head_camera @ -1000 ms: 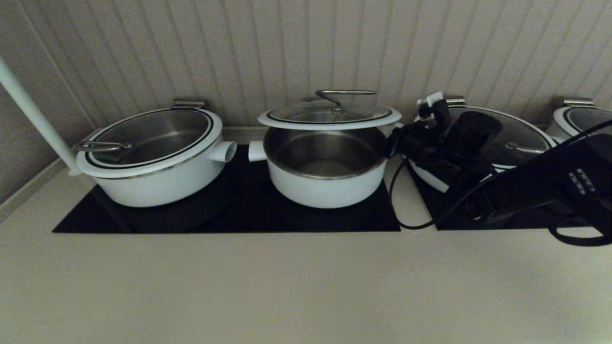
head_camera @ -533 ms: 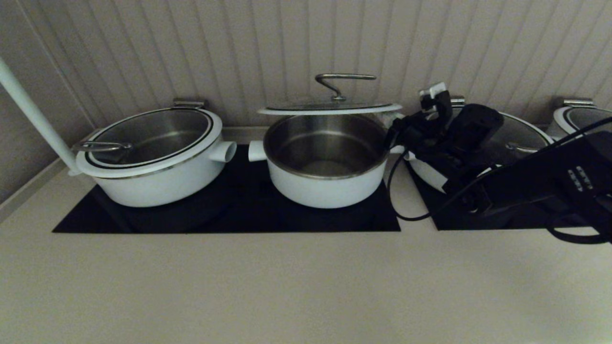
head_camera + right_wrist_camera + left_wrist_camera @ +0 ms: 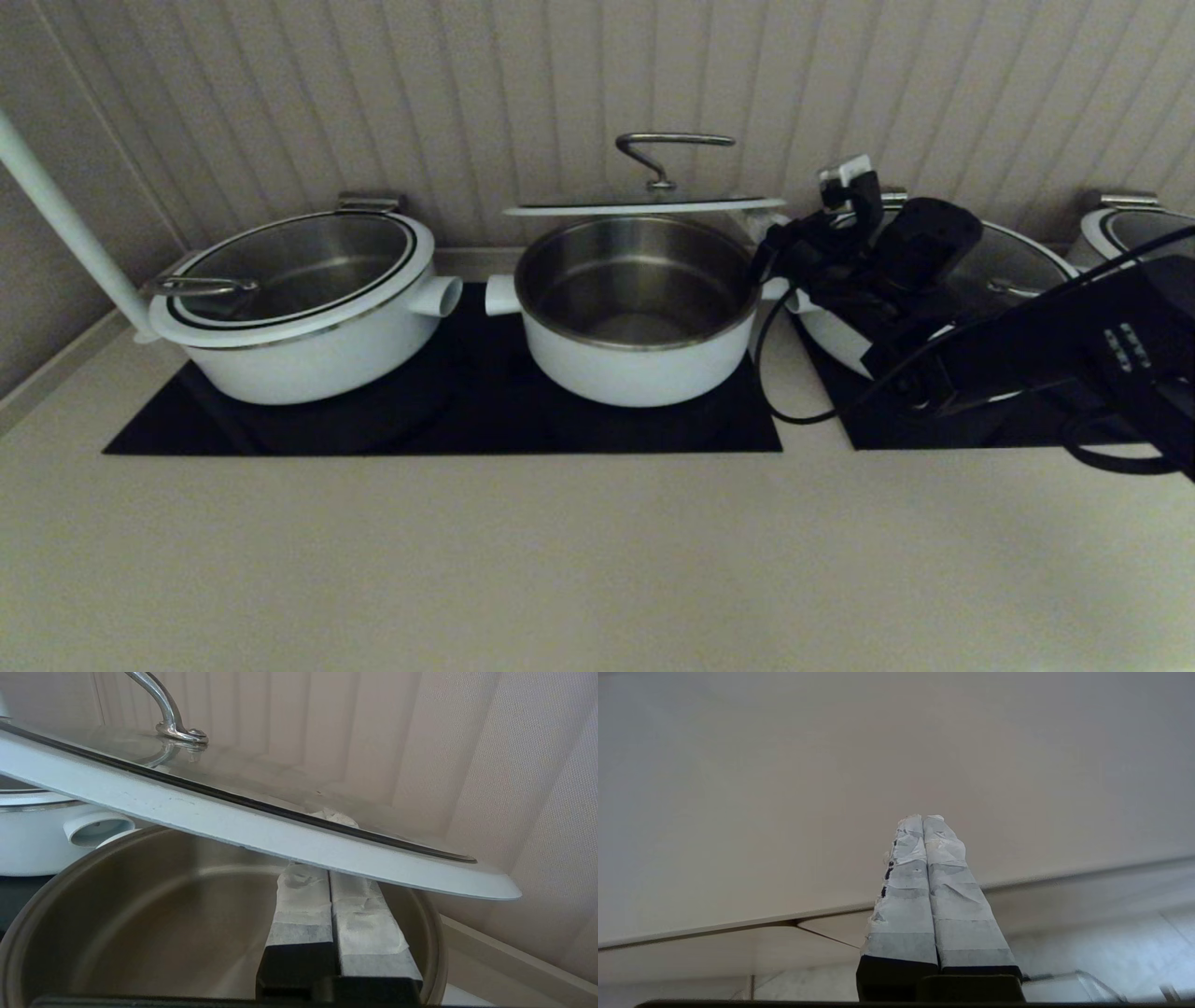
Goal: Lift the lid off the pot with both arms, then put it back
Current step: Open the pot lid completely
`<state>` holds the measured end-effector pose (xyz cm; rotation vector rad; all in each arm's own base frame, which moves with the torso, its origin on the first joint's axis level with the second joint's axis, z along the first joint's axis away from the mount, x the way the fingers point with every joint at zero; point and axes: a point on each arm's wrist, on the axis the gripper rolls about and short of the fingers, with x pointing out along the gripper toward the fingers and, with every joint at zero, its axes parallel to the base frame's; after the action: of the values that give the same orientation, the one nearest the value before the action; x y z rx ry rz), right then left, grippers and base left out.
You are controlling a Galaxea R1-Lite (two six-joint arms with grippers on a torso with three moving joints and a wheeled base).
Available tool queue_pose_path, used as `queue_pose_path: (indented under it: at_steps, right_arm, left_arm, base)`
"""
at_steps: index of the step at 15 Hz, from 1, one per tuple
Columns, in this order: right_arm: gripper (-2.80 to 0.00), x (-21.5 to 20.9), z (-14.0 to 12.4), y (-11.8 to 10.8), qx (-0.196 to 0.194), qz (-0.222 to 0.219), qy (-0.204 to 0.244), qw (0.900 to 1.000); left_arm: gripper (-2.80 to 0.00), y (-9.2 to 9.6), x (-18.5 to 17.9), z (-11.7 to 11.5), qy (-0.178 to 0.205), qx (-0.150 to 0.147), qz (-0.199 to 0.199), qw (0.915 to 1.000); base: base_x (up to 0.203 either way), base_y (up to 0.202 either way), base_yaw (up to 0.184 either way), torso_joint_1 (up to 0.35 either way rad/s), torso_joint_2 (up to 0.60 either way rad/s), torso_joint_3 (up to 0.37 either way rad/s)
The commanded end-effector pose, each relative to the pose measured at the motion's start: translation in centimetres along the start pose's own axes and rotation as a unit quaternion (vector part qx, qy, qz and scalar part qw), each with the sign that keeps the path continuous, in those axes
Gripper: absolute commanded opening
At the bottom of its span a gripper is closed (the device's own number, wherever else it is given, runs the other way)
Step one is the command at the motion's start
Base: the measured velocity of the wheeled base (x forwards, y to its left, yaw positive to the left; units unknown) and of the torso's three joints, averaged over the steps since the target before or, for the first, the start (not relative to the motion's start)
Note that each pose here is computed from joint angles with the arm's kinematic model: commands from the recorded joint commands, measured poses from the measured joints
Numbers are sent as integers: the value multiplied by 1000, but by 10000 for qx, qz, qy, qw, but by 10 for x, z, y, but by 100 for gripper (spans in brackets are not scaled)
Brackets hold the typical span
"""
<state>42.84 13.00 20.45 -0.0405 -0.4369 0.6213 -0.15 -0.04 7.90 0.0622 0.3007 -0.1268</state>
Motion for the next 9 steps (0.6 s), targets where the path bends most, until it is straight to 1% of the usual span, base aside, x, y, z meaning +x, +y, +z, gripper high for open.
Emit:
queue_pose_path:
  at_steps: [1,3,4,9]
  right_arm:
    - [-280,0,0,-1,-21,6,-30,10000]
    - [-280,0,1,-2,-28,27,-36,10000]
    - [-280,-1,2,-4,-40,34,-47,10000]
    - [-280,-1,5,-5,-60,52,-82,9999]
  left_arm:
    - [-280,0,2,1,20,-120,385,9992]
    - [-280,0,0,0,-104,-160,554,9983]
    - [-280,0,-1,0,-187,-154,563,9981]
    - [-280,-2,-12,-5,-957,-88,593,9936]
  base:
    - [0,0,0,0,0,0]
    - [0,0,0,0,0,0]
    - [0,0,0,0,0,0]
    - [0,0,0,0,0,0]
